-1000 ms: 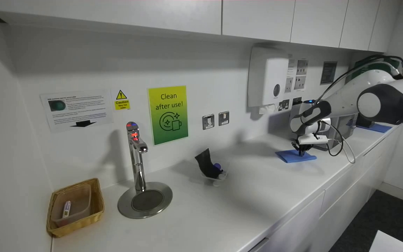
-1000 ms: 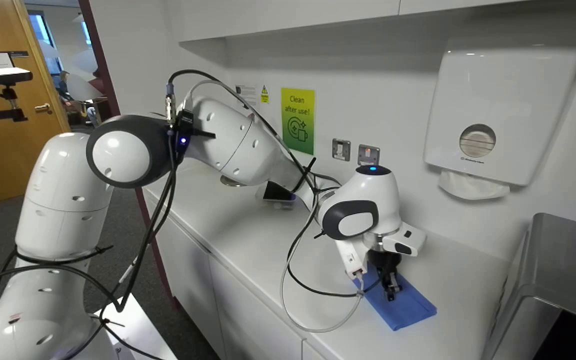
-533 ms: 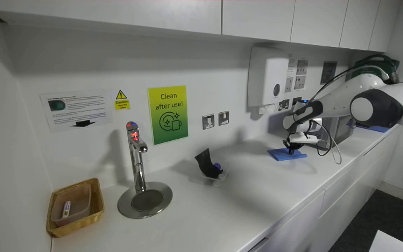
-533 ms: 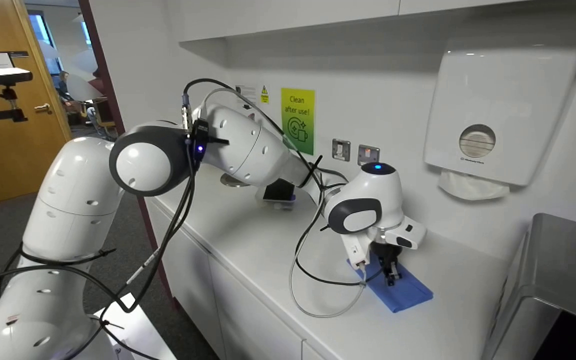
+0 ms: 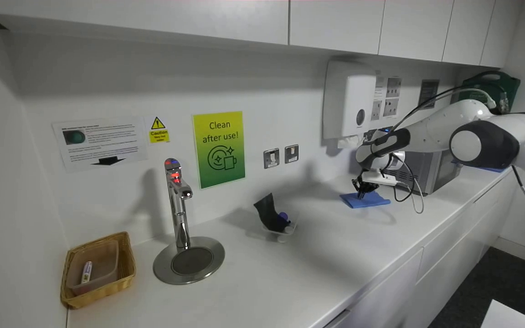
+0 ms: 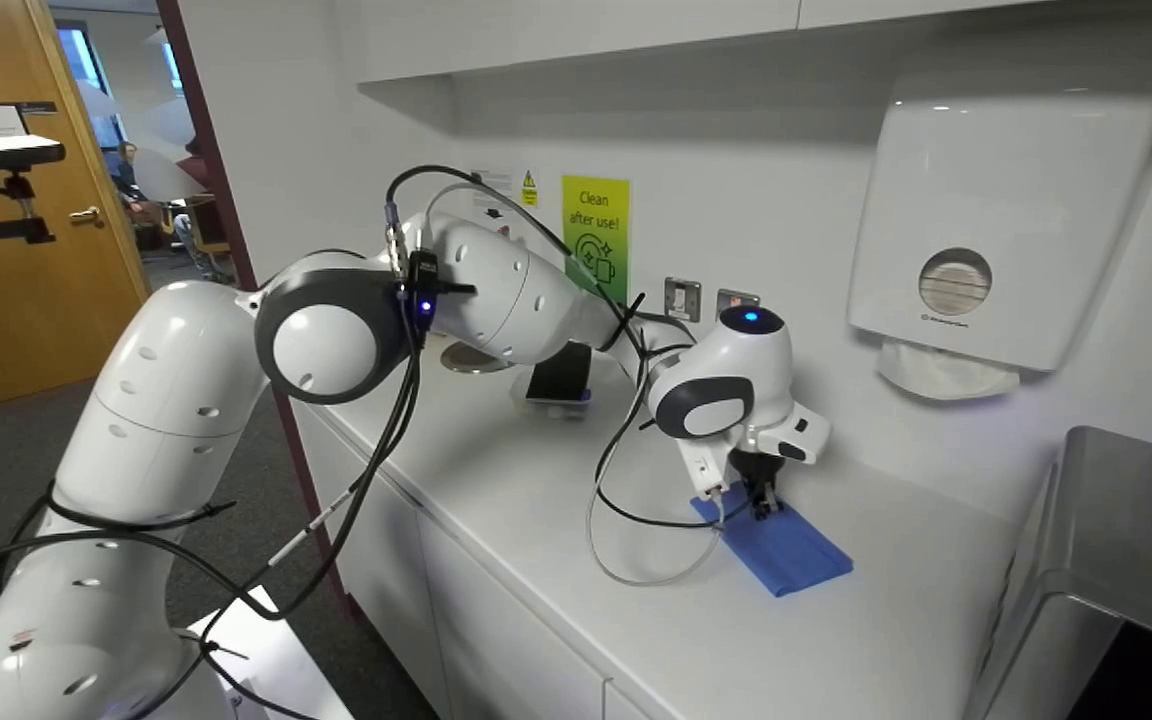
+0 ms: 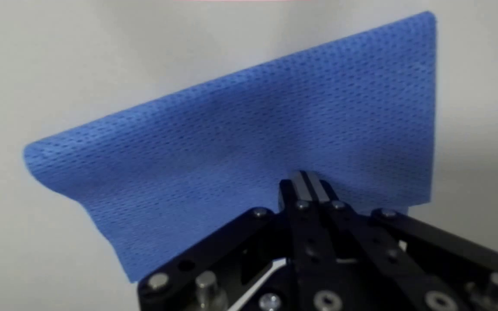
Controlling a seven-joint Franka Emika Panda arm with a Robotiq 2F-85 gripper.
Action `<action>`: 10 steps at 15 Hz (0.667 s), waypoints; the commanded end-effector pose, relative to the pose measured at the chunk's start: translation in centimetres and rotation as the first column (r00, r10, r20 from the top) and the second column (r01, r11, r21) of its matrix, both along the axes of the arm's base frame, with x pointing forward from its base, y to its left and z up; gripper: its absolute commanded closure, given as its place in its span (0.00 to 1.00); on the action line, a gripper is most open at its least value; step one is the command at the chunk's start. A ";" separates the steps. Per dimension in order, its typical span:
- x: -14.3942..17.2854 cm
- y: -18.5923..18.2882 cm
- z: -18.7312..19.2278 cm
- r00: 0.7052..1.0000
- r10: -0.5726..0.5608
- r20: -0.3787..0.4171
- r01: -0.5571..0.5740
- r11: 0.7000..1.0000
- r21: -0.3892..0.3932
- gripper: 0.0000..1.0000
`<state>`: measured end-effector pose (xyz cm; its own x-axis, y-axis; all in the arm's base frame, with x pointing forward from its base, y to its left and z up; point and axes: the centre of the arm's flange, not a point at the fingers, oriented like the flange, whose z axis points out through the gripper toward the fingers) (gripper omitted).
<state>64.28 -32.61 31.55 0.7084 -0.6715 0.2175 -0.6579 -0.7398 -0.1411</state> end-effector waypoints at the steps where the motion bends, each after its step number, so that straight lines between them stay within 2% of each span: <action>1: 2.8 1.2 1.7 0.998 0.066 0.025 -0.067 0.997 0.034 1.00; 4: 3.8 3.3 2.8 0.993 0.114 0.033 -0.115 0.992 0.043 1.00; 7: 2.5 4.2 4.3 0.989 0.146 -0.025 -0.146 0.989 -0.022 1.00; 10: 0.9 3.7 5.5 0.984 0.170 -0.043 -0.172 0.983 -0.055 1.00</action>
<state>67.42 -28.57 34.44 0.7930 -0.5645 0.2290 -0.5539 -0.8247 -0.1145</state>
